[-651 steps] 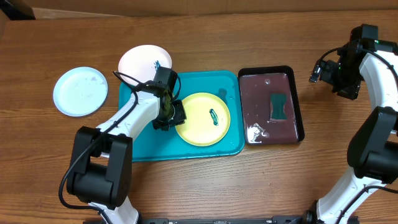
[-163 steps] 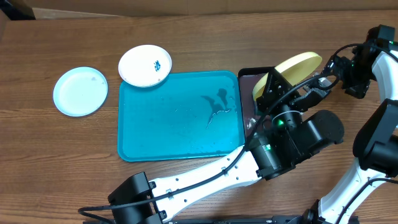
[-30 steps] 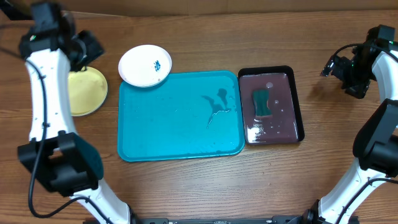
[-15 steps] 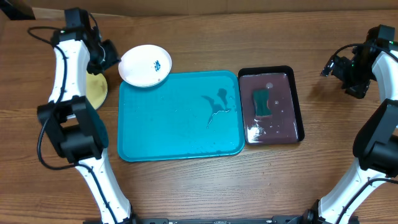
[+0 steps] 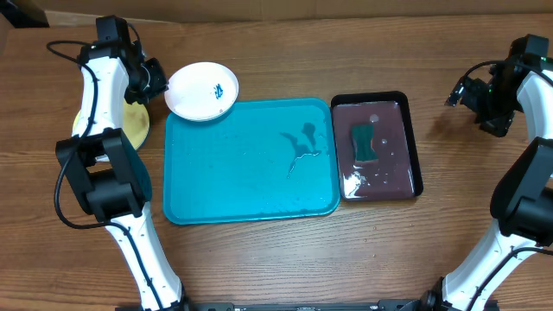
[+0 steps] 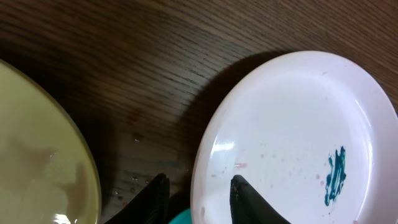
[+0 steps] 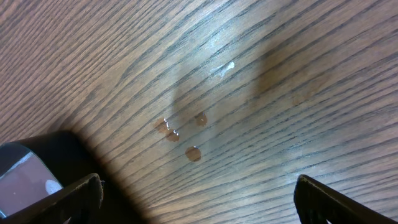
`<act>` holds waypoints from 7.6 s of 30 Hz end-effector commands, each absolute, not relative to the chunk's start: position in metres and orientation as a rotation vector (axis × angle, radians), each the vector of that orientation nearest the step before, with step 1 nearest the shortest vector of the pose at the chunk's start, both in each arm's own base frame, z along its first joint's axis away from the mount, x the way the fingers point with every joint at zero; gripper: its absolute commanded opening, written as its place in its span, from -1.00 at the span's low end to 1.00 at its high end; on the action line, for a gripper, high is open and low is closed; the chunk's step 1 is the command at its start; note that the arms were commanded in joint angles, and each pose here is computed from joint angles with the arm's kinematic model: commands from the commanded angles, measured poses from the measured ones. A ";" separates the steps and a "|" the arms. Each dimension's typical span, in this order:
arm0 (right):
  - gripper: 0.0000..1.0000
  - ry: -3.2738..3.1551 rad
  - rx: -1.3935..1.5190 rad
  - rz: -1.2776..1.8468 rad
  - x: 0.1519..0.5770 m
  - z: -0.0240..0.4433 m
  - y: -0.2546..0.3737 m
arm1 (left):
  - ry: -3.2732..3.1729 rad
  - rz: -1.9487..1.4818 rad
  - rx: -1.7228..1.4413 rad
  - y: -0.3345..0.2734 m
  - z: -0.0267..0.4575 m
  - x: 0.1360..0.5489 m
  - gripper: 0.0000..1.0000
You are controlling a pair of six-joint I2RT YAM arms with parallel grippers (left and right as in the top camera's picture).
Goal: Clean dirty plates on tray and stack at the side
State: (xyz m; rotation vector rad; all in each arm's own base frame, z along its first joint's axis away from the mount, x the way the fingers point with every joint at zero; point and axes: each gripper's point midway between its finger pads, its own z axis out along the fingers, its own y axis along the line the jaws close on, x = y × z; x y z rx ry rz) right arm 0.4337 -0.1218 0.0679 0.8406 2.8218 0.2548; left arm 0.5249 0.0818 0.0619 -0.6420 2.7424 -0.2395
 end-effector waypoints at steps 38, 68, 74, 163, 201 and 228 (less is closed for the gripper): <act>1.00 2.775 0.819 0.255 0.442 0.086 -0.124 | 2.819 -0.087 -0.601 0.074 0.020 0.516 -0.92; 1.00 2.775 0.819 0.255 0.442 0.086 -0.124 | 3.181 -0.206 -0.123 -0.078 0.087 0.418 -0.91; 1.00 2.775 0.819 0.255 0.442 0.086 -0.124 | 3.233 -0.127 -0.129 -0.085 0.079 0.403 -0.89; 1.00 2.775 0.819 0.255 0.442 0.086 -0.124 | 3.072 -0.193 0.011 -0.087 0.093 0.410 -0.30; 1.00 2.775 0.819 0.255 0.442 0.086 -0.124 | 3.019 0.032 0.030 -0.103 0.016 0.373 -0.54; 1.00 2.775 0.819 0.255 0.442 0.086 -0.124 | 3.049 -0.232 -0.375 -0.068 0.017 0.378 -0.71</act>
